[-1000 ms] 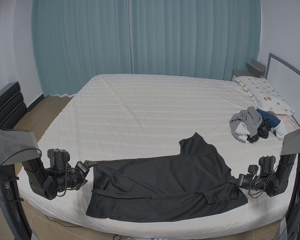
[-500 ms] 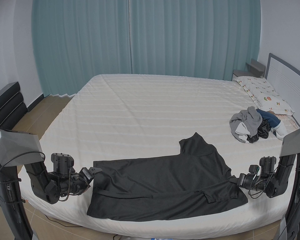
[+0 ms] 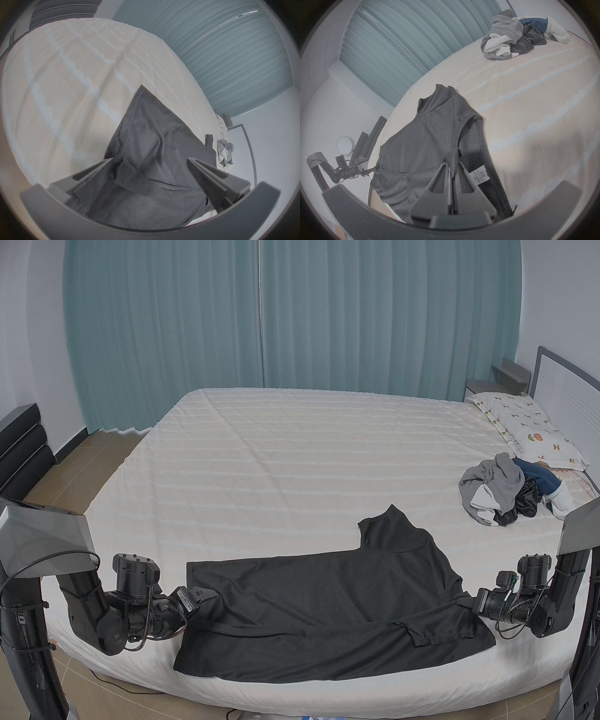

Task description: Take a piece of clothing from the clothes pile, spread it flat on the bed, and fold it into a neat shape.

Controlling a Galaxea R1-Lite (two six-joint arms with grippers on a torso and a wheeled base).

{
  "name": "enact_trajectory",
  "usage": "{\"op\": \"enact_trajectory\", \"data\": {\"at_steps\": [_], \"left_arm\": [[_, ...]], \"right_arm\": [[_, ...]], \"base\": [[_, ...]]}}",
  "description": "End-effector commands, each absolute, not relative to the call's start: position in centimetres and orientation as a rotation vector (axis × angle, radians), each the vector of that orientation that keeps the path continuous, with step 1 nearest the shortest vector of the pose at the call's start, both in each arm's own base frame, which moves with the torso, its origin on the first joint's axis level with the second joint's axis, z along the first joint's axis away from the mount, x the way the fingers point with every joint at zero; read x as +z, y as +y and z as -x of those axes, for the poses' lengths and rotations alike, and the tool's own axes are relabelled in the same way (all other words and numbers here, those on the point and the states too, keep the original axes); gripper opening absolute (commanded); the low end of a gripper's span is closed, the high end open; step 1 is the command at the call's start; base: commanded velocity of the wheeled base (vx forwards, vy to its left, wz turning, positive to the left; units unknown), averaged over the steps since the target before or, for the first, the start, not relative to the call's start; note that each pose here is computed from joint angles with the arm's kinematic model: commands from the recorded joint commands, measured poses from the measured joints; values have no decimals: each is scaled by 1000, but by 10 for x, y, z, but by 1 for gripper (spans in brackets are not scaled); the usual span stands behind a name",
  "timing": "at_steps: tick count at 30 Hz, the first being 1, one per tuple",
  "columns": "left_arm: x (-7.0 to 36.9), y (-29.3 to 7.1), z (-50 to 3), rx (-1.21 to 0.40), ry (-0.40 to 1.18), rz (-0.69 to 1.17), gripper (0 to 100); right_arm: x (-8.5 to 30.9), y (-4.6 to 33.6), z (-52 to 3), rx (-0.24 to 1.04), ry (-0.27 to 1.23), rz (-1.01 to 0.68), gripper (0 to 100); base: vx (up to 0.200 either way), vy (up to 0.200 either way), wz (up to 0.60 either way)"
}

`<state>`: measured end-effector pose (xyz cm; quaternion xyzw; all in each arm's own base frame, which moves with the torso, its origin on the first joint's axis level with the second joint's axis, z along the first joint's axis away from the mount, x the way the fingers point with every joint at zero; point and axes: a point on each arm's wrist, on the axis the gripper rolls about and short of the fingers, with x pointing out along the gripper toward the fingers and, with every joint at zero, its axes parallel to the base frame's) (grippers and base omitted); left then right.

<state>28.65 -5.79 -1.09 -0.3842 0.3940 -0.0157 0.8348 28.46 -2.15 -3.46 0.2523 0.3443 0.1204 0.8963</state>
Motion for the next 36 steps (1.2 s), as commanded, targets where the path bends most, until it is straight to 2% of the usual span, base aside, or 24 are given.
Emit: {"op": "enact_trajectory", "data": {"at_steps": [1,7,15,31,36], "left_arm": [[-15,-59,-286,-35,845,793,0],[-25,-57,-276,-2,873,664,0],[-22,-55,-276,12,856,654,0],[23,-45,-262,30,841,653,0],[33,-41,-254,32,861,618,0]], "right_arm": [[-35,-21,-284,252,714,-519,0],[-34,-21,-283,256,709,-519,0],[-31,-20,-278,268,647,-508,0],[-16,-19,-261,321,589,-532,0],[-1,-18,-249,344,570,-531,0]], "base": [[0,0,0],[0,0,0],[0,0,0],[0,0,0],[0,0,0]]}}
